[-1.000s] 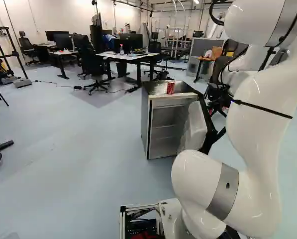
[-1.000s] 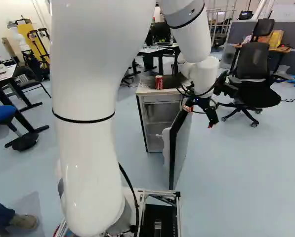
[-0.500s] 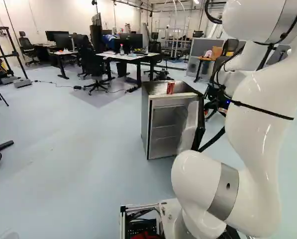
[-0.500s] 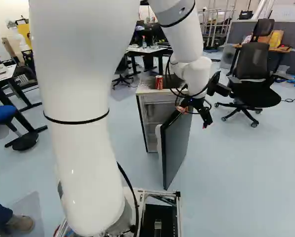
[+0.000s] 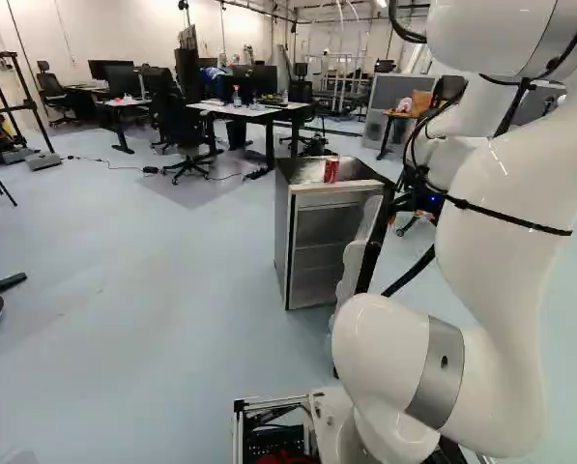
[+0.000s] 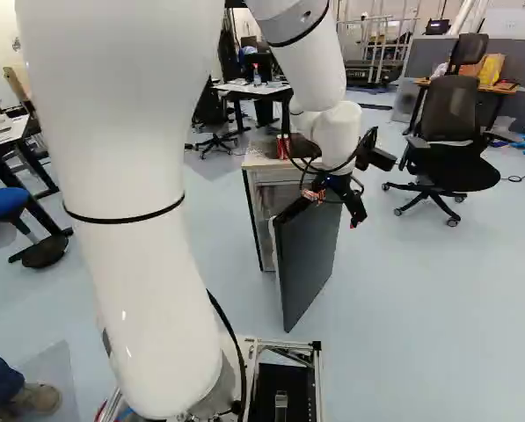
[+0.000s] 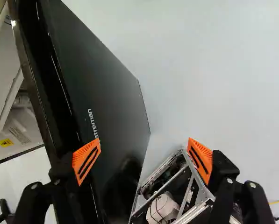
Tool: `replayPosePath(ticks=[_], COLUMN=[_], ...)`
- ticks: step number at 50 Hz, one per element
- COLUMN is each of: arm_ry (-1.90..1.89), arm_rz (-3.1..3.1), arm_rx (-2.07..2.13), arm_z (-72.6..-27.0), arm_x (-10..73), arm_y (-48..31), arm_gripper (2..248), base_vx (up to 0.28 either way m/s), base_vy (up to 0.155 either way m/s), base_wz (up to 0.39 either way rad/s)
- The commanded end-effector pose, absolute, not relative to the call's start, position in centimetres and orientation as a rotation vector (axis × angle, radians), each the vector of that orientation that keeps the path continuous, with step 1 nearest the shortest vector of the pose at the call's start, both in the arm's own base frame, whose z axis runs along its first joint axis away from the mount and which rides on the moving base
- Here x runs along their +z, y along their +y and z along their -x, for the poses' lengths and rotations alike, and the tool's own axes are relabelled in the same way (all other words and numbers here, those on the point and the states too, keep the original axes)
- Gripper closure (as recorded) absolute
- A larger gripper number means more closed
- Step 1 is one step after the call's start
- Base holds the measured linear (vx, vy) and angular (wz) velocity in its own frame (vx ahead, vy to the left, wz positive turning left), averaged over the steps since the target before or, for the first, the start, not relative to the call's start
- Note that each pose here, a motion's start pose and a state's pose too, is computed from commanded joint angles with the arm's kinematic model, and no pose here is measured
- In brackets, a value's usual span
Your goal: Grab a drink from the fridge
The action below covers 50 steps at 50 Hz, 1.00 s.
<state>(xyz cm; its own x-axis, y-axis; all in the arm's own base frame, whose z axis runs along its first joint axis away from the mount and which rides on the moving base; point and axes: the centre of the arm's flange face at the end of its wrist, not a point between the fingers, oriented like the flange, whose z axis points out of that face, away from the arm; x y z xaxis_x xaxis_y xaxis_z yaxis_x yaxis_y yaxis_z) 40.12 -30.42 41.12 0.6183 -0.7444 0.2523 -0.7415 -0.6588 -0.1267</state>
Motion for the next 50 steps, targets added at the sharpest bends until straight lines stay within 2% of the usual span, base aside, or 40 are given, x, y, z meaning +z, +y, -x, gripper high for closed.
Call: replayPosePath(ticks=[50], arm_ry=[1.131], arm_rz=[2.870], arm_rx=[-0.417], arm_z=[-40.3], arm_x=[41.1], arm_y=[-24.0], arm_gripper=[3], base_vx=[0.000], base_vy=[0.000], base_wz=[0.000])
